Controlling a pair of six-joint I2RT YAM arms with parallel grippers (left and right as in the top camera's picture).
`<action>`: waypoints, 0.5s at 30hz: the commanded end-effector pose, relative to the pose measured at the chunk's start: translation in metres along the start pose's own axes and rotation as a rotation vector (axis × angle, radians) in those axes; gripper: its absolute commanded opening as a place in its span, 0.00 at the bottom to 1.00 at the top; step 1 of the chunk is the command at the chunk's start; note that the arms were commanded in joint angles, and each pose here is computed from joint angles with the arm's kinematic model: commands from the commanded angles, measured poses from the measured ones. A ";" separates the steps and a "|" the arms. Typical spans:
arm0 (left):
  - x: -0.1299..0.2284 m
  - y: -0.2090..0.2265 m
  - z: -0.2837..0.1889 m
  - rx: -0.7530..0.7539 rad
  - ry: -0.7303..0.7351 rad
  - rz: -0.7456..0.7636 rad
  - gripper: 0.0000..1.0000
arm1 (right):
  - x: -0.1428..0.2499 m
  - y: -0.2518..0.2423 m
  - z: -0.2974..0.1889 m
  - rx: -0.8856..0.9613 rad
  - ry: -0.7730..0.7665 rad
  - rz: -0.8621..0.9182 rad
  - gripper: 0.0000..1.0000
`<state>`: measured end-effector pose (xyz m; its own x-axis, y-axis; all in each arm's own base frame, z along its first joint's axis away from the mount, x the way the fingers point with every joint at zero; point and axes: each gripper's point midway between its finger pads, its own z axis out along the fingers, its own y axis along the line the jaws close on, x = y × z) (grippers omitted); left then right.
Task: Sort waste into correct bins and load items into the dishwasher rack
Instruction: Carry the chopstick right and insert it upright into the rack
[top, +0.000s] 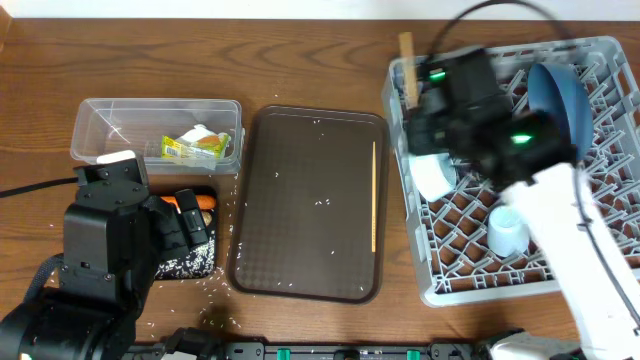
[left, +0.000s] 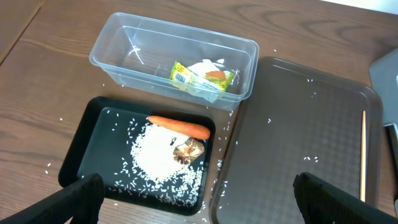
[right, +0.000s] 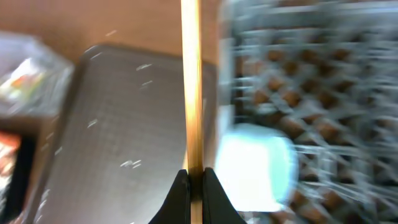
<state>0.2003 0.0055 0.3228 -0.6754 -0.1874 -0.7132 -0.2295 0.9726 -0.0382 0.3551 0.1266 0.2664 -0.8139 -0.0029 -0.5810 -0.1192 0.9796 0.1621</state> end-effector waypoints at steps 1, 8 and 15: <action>-0.002 0.003 -0.002 -0.011 -0.006 -0.009 0.98 | -0.007 -0.034 -0.018 0.045 -0.039 0.027 0.01; -0.002 0.003 -0.002 -0.011 -0.006 -0.009 0.98 | 0.006 -0.057 -0.018 0.088 0.028 -0.034 0.01; -0.002 0.003 -0.002 -0.011 -0.006 -0.009 0.98 | 0.017 -0.061 -0.011 0.104 0.086 -0.027 0.01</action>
<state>0.2003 0.0055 0.3228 -0.6754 -0.1874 -0.7132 -0.2295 0.9726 -0.0382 0.3409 0.0697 0.2644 -0.8438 -0.0212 -0.5362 -0.0847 0.9920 0.0940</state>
